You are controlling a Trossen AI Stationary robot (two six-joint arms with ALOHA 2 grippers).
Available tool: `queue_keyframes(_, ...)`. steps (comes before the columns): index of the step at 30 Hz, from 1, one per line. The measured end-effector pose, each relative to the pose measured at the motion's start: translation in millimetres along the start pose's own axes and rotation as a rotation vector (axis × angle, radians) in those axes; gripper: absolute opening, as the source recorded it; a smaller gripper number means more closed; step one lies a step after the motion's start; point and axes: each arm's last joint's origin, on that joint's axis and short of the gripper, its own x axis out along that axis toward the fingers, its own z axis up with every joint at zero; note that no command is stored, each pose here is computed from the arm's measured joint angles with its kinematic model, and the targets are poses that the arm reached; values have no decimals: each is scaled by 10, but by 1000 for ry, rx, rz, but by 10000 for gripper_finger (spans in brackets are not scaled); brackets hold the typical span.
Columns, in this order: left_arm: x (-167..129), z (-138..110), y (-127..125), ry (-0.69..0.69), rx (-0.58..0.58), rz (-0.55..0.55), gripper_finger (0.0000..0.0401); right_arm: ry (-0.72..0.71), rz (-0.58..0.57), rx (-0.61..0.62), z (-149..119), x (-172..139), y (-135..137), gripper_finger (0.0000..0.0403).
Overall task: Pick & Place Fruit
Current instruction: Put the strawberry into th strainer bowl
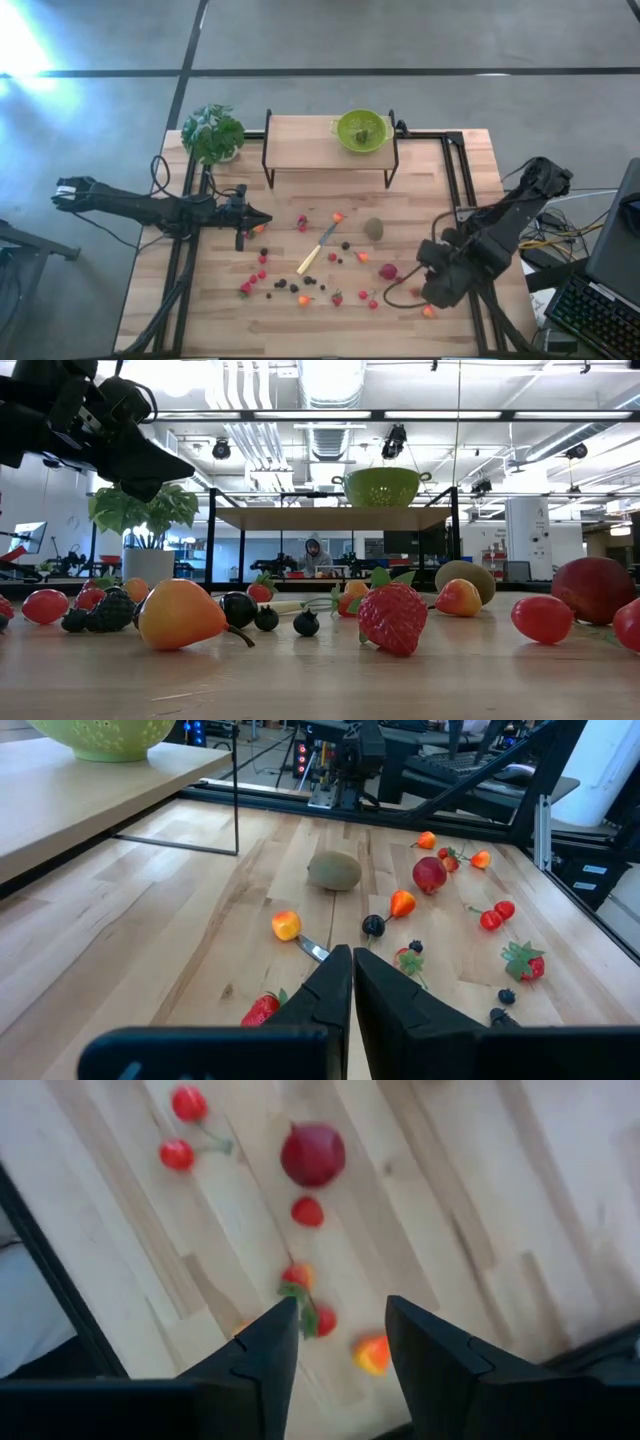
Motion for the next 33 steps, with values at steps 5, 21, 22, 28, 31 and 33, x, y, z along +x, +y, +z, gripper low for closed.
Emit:
queue_keyframes(5,0,0,0,0,0,0,20,12,2,44,-137,135,23,165)
queue_keyframes(21,0,-1,0,0,0,0,20,62,153,55,-252,626,92,151)
queue_keyframes(22,0,1,0,0,0,0,20,62,159,55,-259,654,90,148)
queue_keyframes(28,0,0,0,0,0,0,20,78,162,58,-288,752,63,131)
queue_keyframes(31,0,-1,0,0,0,0,20,82,148,73,-301,788,40,127)
queue_keyframes(33,0,0,0,0,0,0,20,85,139,79,-310,816,23,130)
